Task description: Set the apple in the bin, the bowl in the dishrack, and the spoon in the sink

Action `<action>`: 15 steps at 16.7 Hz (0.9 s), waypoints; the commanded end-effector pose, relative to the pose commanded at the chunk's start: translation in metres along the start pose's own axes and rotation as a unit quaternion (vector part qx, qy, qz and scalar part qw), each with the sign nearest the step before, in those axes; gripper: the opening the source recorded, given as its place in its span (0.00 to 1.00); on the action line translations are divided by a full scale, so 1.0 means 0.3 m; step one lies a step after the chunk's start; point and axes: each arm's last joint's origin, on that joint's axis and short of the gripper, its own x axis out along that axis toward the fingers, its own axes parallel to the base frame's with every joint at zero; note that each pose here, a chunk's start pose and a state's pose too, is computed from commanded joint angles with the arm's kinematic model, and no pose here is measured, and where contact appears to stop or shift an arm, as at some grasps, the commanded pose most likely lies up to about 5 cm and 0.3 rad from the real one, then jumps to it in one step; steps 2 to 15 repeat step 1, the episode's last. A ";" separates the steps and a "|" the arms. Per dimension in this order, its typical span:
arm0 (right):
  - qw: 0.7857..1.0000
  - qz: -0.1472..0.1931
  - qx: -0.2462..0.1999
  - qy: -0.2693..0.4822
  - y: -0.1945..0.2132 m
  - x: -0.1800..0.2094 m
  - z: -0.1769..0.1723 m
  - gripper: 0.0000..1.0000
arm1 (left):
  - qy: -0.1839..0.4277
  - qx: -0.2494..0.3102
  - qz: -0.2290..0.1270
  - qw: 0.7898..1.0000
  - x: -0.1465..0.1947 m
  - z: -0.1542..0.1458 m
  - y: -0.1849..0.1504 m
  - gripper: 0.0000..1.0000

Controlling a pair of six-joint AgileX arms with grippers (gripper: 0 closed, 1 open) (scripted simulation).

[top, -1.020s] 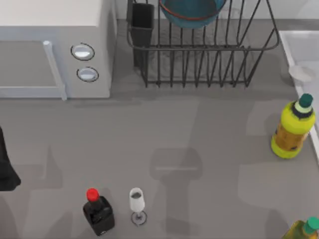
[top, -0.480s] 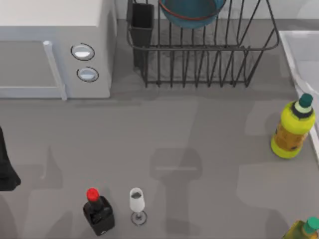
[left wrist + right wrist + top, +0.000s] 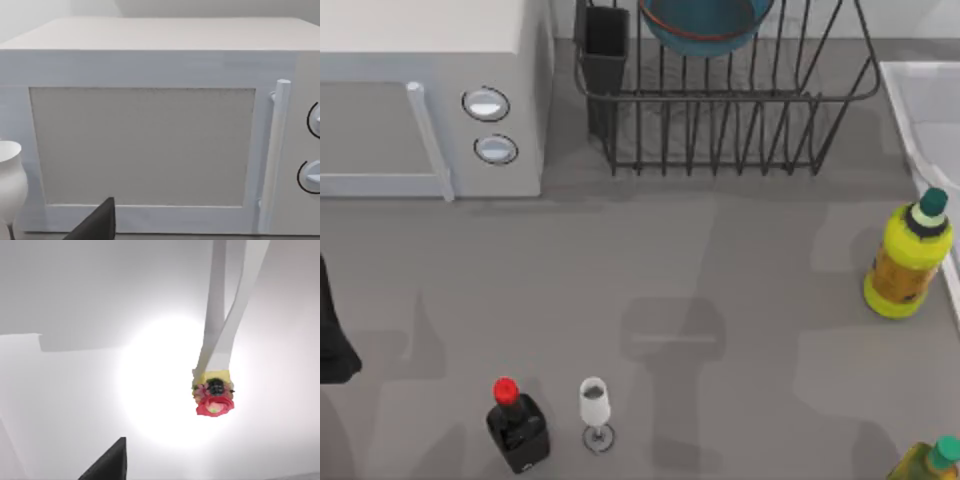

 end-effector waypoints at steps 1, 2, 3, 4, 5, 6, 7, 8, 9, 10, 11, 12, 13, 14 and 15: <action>1.000 0.000 0.000 0.000 0.000 0.000 0.000 1.00 | 0.000 0.000 0.000 1.000 0.000 0.000 0.000 1.00; 1.000 0.000 0.000 0.000 0.000 0.000 0.000 1.00 | 0.000 0.000 0.000 1.000 0.000 0.000 0.000 1.00; 1.000 0.000 0.000 0.000 0.000 0.000 0.000 1.00 | 0.000 0.000 0.000 1.000 0.000 0.000 0.000 1.00; 1.000 0.000 0.000 0.000 0.000 0.000 0.000 1.00 | 0.000 0.000 0.000 1.000 0.000 0.000 0.000 1.00; 1.000 0.000 0.000 0.000 0.000 0.000 0.000 1.00 | 0.000 0.000 0.000 1.000 0.000 0.000 0.000 1.00; 1.000 0.000 0.000 0.000 0.000 0.000 0.000 1.00 | 0.000 0.000 0.000 1.000 0.000 0.000 0.000 1.00; 1.000 0.000 0.000 0.000 0.000 0.000 0.000 1.00 | 0.000 0.000 0.000 1.000 0.000 0.000 0.000 1.00; 1.000 0.000 0.000 0.000 0.000 0.000 0.000 1.00 | 0.000 0.000 0.000 1.000 0.000 0.000 0.000 1.00; 1.000 0.000 0.000 0.000 0.000 0.000 0.000 1.00 | 0.000 0.000 0.000 1.000 0.000 0.000 0.000 1.00; 1.000 0.000 0.000 0.000 0.000 0.000 0.000 1.00 | 0.000 0.000 0.000 1.000 0.000 0.000 0.000 1.00; 1.000 0.000 0.000 0.000 0.000 0.000 0.000 1.00 | 0.000 0.000 0.000 1.000 0.000 0.000 0.000 1.00; 1.000 0.000 0.000 0.000 0.000 0.000 0.000 1.00 | 0.000 0.000 0.000 1.000 0.000 0.000 0.000 1.00; 1.000 0.000 0.000 0.000 0.000 0.000 0.000 1.00 | 0.000 0.000 0.000 1.000 0.000 0.000 0.000 1.00; 1.000 0.000 0.000 0.000 0.000 0.000 0.000 1.00 | 0.000 0.000 0.000 1.000 0.000 0.000 0.000 1.00; 1.000 0.000 0.000 0.000 0.000 0.000 0.000 1.00 | 0.000 0.000 0.000 1.000 0.000 0.000 0.000 1.00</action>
